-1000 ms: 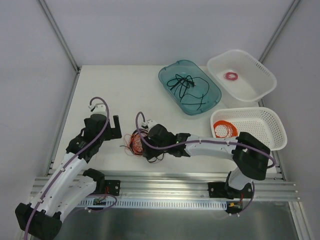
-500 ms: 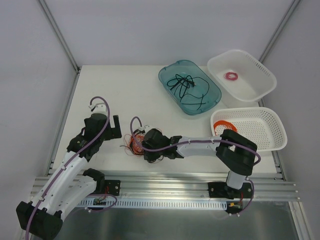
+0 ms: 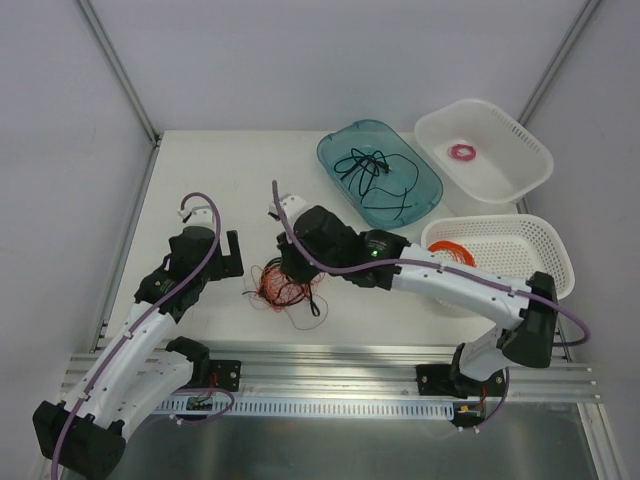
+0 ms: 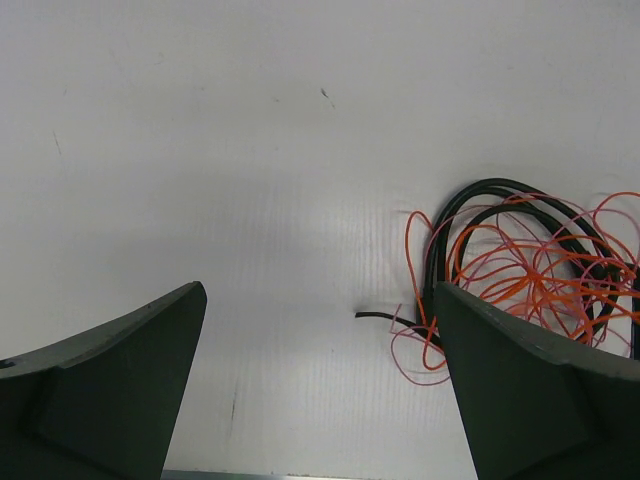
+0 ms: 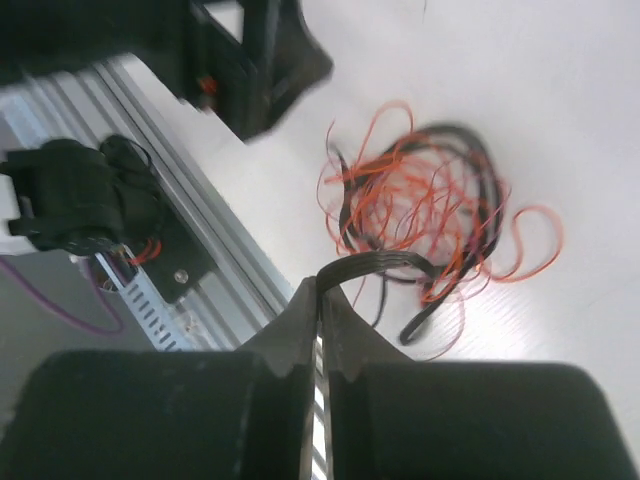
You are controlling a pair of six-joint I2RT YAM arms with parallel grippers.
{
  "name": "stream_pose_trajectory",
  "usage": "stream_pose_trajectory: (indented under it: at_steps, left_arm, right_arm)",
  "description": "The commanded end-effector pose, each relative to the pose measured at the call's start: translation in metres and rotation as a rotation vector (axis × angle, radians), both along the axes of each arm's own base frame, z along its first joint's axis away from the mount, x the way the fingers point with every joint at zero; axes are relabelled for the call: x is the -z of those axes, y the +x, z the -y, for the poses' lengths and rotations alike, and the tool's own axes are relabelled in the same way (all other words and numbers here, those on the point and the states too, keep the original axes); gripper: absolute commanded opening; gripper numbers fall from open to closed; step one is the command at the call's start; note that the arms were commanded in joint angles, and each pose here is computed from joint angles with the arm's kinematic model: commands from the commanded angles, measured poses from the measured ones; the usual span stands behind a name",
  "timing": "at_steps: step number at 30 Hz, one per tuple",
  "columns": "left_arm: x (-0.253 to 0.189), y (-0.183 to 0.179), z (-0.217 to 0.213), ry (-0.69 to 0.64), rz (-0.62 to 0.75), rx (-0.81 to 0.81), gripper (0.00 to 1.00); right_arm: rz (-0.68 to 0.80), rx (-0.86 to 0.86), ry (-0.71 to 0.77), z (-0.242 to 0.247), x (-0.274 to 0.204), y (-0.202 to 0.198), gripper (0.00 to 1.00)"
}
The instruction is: Untangle the cables
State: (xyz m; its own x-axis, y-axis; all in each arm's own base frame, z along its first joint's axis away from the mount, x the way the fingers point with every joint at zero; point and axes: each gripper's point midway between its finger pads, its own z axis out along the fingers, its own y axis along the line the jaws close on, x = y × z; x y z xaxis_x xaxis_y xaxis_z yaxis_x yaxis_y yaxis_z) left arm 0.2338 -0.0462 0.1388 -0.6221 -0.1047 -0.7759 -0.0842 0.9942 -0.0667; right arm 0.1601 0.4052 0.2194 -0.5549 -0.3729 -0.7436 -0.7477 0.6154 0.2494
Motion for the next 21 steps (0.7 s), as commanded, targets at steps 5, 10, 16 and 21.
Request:
stream_pose_trajectory:
  at_steps: [5, 10, 16, 21]
  left_arm:
    - [-0.002, 0.004, -0.002, -0.015, 0.017, -0.025, 0.99]
    - [-0.001, 0.004, -0.002, -0.013, 0.010, -0.022, 0.99]
    - [0.000, 0.004, -0.001, -0.012, 0.008, -0.022, 0.99]
    - [0.000, 0.004, -0.002, -0.011, 0.004, -0.021, 0.99]
  right_arm:
    - [0.267, -0.051, 0.067, 0.041, -0.138, 0.007, 0.01]
    - [0.405, -0.019, 0.250, 0.051, -0.213, 0.012, 0.01]
    - [0.530, 0.052, 0.399, 0.070, -0.266, 0.019, 0.01]
    - [0.725, 0.103, 0.539, 0.100, -0.340, 0.021, 0.01]
